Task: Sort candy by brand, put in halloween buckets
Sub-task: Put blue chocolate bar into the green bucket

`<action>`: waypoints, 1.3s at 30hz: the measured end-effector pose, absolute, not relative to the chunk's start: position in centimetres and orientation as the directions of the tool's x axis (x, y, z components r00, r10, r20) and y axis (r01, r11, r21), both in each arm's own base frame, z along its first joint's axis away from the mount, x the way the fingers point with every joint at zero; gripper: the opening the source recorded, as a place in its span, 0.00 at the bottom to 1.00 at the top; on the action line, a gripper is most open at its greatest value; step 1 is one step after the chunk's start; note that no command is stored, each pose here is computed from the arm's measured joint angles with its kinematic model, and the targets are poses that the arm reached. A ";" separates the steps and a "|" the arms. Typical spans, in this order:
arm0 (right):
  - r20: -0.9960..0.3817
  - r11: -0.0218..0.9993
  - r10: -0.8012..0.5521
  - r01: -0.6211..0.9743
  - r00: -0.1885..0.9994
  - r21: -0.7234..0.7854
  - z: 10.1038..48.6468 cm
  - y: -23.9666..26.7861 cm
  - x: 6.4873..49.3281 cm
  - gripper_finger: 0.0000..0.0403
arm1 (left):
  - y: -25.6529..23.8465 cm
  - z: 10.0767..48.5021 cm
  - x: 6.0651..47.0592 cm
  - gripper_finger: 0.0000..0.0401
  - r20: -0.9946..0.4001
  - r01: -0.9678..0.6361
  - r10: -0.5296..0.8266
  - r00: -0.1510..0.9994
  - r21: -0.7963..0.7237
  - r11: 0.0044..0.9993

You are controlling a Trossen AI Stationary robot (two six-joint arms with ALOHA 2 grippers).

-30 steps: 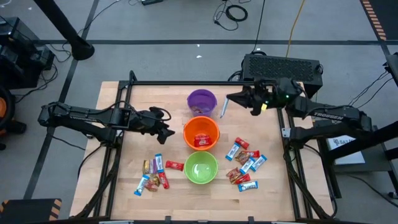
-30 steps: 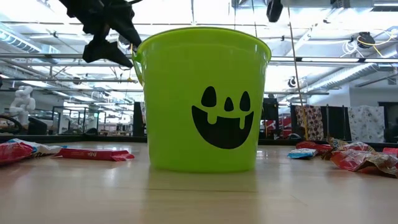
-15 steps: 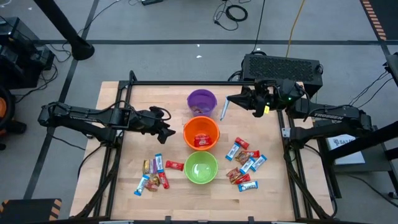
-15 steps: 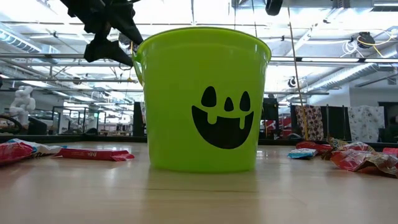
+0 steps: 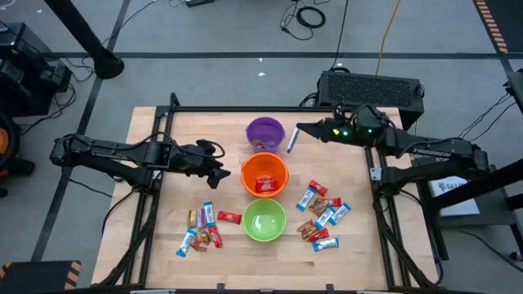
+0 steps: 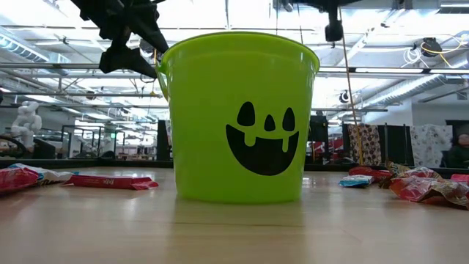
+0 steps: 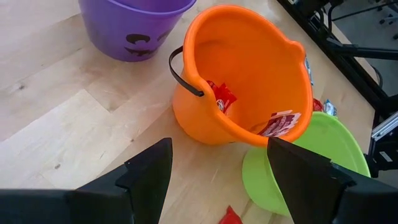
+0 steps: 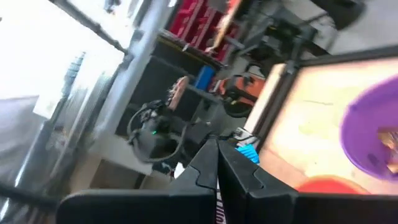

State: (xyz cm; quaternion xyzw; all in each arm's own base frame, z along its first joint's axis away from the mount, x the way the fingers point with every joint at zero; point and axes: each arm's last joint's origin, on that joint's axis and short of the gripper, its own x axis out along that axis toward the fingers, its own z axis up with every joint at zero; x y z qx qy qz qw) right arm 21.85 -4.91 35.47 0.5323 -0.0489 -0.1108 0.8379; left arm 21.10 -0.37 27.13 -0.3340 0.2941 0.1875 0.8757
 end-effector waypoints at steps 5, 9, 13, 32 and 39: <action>-0.095 0.227 -0.350 0.183 0.932 0.957 34.9 -5.1 21.7 0.00 | -0.4 27.1 21.1 0.67 -0.640 -0.526 0.135 0.756 -0.472 0.708; -0.096 0.226 -0.381 0.193 0.919 0.955 34.9 -5.2 21.7 0.00 | -0.3 27.1 21.1 0.67 -0.640 -0.532 0.144 0.755 -0.468 0.706; -0.103 0.239 -0.323 0.187 0.941 0.953 34.8 -4.8 21.8 0.00 | -0.3 27.1 21.1 0.67 -0.638 -0.539 0.157 0.754 -0.463 0.704; -0.118 0.600 0.059 0.059 0.991 0.798 34.5 1.3 22.7 0.00 | -0.3 27.1 21.1 0.67 -0.640 -0.533 0.144 0.755 -0.471 0.703; -0.199 0.592 0.143 0.077 0.970 0.802 32.0 3.6 25.6 0.00 | -0.3 27.1 21.1 0.67 -0.644 -0.531 0.138 0.753 -0.469 0.706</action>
